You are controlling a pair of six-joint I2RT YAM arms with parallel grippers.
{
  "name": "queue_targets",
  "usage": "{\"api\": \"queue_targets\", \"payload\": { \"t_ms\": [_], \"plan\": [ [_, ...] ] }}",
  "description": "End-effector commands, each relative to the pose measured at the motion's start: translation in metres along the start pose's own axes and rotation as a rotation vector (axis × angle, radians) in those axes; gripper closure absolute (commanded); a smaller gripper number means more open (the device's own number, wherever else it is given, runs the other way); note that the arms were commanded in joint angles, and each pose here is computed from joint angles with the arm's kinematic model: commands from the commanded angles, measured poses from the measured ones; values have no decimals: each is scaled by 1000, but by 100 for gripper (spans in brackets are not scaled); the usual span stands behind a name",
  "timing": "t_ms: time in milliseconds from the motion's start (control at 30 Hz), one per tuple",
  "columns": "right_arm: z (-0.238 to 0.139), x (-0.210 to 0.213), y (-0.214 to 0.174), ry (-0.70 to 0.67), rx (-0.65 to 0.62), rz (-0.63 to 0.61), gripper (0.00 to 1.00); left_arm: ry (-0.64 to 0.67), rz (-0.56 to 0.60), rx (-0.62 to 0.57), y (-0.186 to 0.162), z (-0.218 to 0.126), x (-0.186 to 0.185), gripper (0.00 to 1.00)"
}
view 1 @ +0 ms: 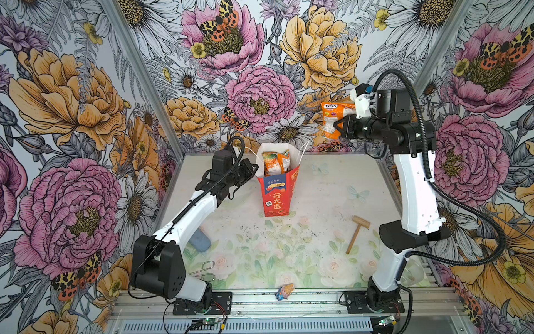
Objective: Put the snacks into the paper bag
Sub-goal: 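Lift the grasped orange Savoria packet high with the right gripper, then move the held packet over the red bag's opening with the right gripper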
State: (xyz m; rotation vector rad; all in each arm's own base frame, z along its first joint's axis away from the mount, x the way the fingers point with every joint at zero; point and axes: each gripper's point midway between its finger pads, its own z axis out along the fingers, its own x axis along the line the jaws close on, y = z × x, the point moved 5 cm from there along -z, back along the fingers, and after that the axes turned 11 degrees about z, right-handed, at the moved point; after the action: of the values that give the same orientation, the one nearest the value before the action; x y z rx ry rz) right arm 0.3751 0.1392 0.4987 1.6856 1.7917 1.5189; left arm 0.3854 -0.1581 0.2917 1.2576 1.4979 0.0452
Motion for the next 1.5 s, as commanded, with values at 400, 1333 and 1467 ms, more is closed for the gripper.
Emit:
{"api": "queue_targets", "payload": {
  "t_ms": [400,1333,1467],
  "plan": [
    [27,107,19,321,-227,-205,100,-25,10,-39,9,-12,-7,100],
    [159,68,-99,250,197,-126,100,-23,10,-41,8,-11,-7,100],
    [166,66,-115,238,240,-111,100,-22,10,-39,8,-10,-7,100]
  ]
}}
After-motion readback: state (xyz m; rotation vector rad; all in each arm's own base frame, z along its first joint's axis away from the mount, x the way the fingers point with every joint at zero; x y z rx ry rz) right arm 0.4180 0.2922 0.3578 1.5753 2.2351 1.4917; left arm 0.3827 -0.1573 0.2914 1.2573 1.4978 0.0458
